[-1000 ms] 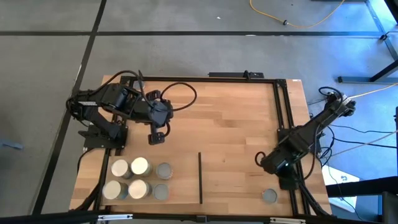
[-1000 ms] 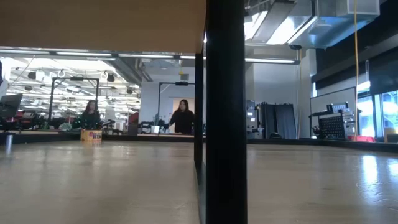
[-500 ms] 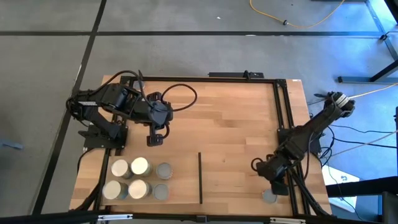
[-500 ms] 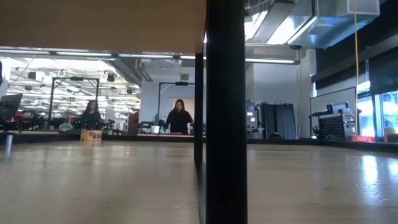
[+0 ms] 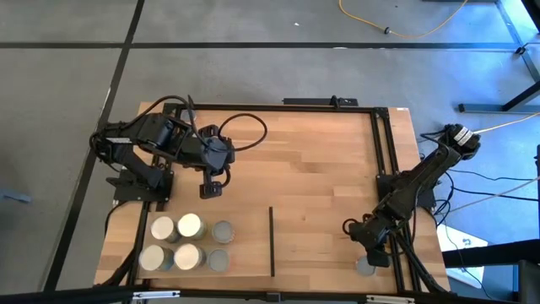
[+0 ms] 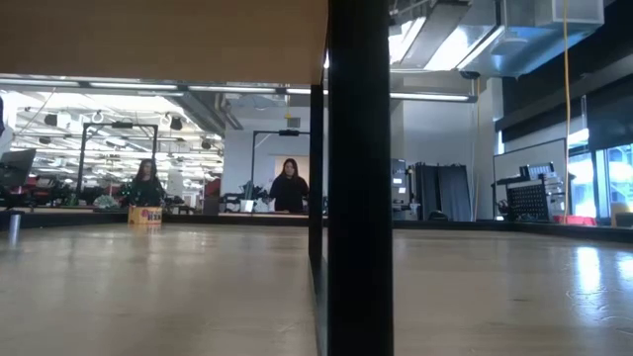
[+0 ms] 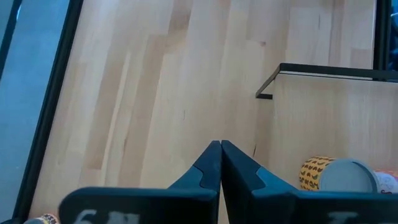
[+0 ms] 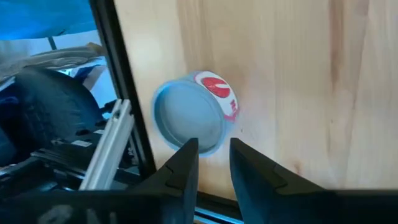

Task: Pick and place cans onto a shelf
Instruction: Put the canned salmon on the shelf

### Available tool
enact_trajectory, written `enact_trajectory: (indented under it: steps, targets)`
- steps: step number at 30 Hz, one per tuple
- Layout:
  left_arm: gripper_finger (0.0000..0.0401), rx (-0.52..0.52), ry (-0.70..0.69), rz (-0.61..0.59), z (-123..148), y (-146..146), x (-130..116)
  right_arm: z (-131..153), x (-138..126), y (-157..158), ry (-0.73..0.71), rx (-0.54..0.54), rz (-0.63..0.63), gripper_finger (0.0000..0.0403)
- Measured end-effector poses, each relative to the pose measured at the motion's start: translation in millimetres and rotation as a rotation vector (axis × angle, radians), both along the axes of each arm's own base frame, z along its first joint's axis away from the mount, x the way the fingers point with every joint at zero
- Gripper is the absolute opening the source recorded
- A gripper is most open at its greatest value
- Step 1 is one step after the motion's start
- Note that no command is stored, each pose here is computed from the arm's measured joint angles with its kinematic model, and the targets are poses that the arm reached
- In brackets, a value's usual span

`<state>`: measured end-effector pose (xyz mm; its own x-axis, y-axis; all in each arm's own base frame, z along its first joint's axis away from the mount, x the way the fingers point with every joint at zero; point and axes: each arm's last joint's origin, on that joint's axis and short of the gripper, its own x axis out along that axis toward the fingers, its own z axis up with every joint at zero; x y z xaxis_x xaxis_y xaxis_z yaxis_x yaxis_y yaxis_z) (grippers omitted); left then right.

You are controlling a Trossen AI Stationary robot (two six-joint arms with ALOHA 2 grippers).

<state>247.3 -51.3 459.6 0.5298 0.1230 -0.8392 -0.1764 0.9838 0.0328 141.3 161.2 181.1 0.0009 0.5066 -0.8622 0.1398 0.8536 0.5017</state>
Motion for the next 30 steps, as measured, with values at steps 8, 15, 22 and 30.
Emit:
enact_trajectory:
  steps: [8,15,22,30]
  targets:
    - [0.0000,0.008,-0.002,0.004,0.0,0.2,0.2,-13.5,-2.3,0.6,-0.048,0.021,-0.012,0.0092]
    - [0.0000,-0.004,-0.004,0.024,-0.1,0.2,0.2,-22.0,-6.4,-0.4,-0.030,0.027,-0.035,0.0092]
    - [0.0000,-0.004,-0.004,0.023,-0.2,0.2,0.4,-25.6,-10.6,2.4,-0.020,0.041,-0.054,0.0092]
    - [0.0000,-0.009,-0.002,0.020,-0.2,0.0,0.3,-26.1,-11.1,3.2,-0.070,0.001,-0.076,0.0092]
